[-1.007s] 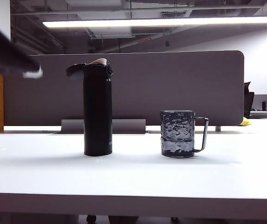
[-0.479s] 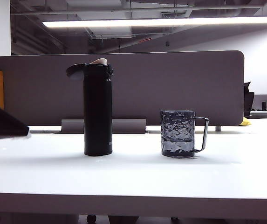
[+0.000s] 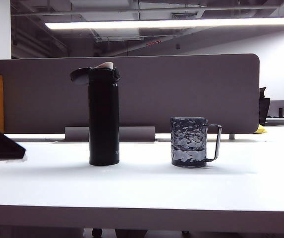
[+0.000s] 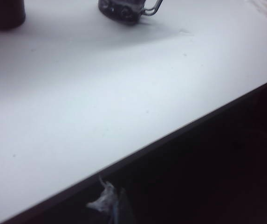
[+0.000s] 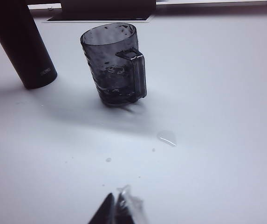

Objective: Pick up the black thermos, pour some water into the cup, then place the black thermos back on the table.

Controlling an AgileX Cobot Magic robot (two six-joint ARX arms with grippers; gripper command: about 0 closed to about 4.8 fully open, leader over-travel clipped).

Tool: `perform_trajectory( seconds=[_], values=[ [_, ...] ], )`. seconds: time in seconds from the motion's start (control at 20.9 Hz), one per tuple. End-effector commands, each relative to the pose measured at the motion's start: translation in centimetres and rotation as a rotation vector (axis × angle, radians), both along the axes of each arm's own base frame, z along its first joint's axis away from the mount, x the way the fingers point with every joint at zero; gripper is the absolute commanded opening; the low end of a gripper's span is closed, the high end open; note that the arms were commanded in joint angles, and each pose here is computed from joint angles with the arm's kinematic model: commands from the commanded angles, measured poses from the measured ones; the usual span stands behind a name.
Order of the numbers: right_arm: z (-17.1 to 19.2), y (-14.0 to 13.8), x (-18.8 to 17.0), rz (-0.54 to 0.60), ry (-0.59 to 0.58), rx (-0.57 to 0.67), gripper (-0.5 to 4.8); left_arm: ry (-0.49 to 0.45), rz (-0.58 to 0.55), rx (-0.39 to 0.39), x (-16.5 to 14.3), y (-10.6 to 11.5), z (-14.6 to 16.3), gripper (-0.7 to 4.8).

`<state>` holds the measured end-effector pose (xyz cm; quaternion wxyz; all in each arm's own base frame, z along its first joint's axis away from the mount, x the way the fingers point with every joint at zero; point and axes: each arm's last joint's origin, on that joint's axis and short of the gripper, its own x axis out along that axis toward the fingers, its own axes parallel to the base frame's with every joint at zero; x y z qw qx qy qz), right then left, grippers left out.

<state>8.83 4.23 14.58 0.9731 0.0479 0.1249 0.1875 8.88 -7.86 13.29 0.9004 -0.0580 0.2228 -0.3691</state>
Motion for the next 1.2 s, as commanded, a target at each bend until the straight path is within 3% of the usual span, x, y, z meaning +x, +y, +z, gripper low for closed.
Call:
perform_trajectory(
  seconds=[0.05,0.34,0.62,0.77,1.2],
  values=[
    [-0.1,0.0,0.0,-0.003,0.000,-0.005,0.12,-0.004,-0.001,-0.007,0.0,0.0,0.1,-0.05],
    [-0.1,0.0,0.0,-0.003,0.000,-0.005,0.12,-0.006,-0.003,-0.009,0.0,0.0,0.1,-0.05],
    [0.1,-0.2,0.0,-0.020,-0.016,0.004,0.12,-0.113,0.047,-0.101,0.0,1.2,1.5,-0.05],
    [0.3,-0.7,0.1,-0.054,-0.039,0.021,0.12,-0.184,0.144,-0.142,0.3,2.4,2.2,-0.05],
    [0.4,-3.3,0.7,-0.316,-0.050,0.020,0.12,-0.373,0.480,-0.175,0.6,6.0,3.7,-0.05]
  ],
)
